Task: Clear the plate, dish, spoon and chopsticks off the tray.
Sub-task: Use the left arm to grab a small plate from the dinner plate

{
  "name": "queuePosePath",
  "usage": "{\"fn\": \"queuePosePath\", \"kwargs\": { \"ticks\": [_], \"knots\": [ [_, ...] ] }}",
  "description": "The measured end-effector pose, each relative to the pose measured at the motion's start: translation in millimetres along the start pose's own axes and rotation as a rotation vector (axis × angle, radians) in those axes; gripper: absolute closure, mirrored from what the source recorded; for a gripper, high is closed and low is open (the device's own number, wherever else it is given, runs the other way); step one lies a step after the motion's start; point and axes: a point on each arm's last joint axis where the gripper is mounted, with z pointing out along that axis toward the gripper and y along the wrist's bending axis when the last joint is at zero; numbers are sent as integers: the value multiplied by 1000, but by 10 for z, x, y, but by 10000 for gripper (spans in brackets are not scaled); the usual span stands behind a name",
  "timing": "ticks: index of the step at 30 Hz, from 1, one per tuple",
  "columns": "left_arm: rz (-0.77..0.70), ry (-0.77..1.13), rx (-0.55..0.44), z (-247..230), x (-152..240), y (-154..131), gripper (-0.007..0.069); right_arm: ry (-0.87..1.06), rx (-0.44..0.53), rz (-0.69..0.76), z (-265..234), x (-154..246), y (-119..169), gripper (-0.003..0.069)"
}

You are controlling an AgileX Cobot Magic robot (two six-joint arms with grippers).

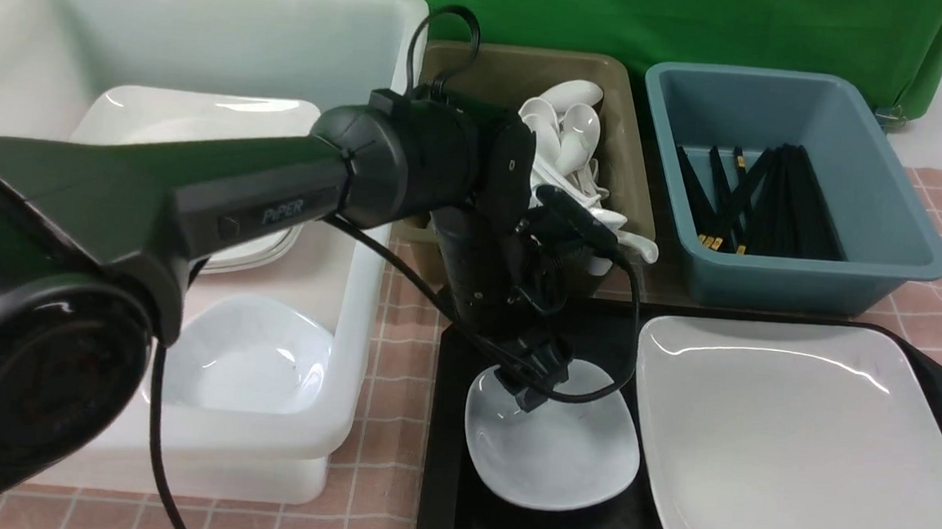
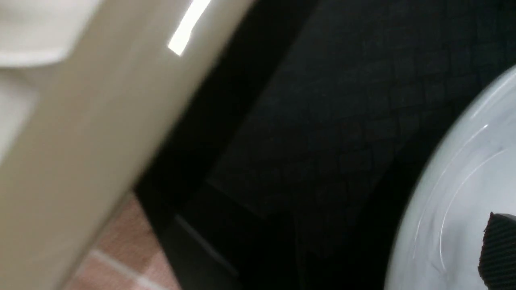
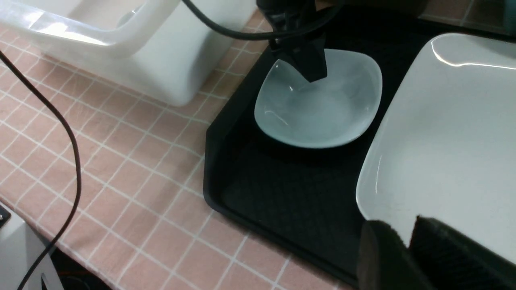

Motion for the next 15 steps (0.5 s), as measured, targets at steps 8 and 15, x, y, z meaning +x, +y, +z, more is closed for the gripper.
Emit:
{"fn": "queuePosePath", "kwargs": {
  "ticks": [8, 15],
  "knots": [
    [-3, 98, 59, 102, 60, -60, 234, -6, 3, 1, 0, -5, -2, 473],
    [-101, 130, 98, -40, 47, -95, 505, -25, 12, 1, 0, -23, -11, 464]
  ]
}}
